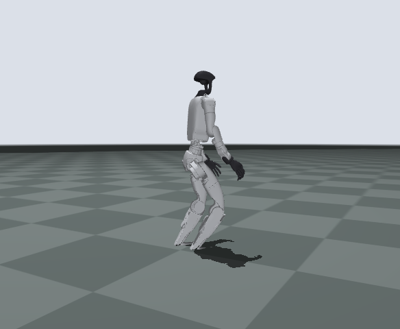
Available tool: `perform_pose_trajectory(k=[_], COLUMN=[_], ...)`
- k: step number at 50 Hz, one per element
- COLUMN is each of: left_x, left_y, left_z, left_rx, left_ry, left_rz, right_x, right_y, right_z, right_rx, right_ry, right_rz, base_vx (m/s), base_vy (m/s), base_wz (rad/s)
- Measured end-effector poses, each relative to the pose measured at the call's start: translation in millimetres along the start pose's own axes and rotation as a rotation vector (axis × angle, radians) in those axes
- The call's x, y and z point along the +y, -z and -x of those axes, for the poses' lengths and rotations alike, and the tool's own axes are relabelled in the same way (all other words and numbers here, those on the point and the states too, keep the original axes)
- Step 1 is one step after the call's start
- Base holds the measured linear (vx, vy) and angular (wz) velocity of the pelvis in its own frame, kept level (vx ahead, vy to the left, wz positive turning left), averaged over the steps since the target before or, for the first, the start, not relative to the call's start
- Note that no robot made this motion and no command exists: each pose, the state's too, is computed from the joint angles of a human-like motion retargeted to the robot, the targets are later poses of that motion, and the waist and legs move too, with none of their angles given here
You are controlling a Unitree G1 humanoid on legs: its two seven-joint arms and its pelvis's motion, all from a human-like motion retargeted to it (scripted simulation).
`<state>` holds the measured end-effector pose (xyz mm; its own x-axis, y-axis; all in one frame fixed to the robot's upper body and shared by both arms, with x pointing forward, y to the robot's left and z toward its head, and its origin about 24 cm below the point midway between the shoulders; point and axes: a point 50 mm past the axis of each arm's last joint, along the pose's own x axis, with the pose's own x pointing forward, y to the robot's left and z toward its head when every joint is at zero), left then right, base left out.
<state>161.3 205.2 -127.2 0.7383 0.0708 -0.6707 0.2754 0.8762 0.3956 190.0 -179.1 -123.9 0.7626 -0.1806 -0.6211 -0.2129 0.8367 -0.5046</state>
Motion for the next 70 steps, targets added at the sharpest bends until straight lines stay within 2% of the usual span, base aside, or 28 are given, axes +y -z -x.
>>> perform_pose_trajectory(k=[11,19,27,35,45,52,70], left_x=[-5,-18,-35,-32,-16,-21,-9], left_y=[12,28,54,65,51,48,21], left_z=[7,12,25,29,18,15,-2], left_rx=[0.022,0.099,0.234,0.301,0.271,0.282,0.224], left_ry=[0.062,0.117,0.178,0.147,0.078,0.093,0.053], left_rz=[-0.002,-0.002,0.01,0.094,0.268,0.352,0.312], right_x=[0,7,7,5,1,-7,-13], right_y=[-10,26,36,48,60,61,65], right_z=[-4,10,14,17,18,16,16], right_rx=[-0.017,0.082,0.112,0.168,0.257,0.273,0.298], right_ry=[-0.028,-0.081,-0.096,-0.123,-0.178,-0.169,-0.097], right_rz=[-0.047,-0.049,-0.083,-0.129,-0.151,-0.196,-0.295], base_vx=[-0.01,-0.02,-0.01,0.07,0.09,0.15,0.15], base_vy=[0.01,0.01,-0.04,-0.13,-0.09,0.01,-0.01], base_wz=[-0.74,-1.53,-2.7,-3.32,-3.09,-1.82,-0.55])
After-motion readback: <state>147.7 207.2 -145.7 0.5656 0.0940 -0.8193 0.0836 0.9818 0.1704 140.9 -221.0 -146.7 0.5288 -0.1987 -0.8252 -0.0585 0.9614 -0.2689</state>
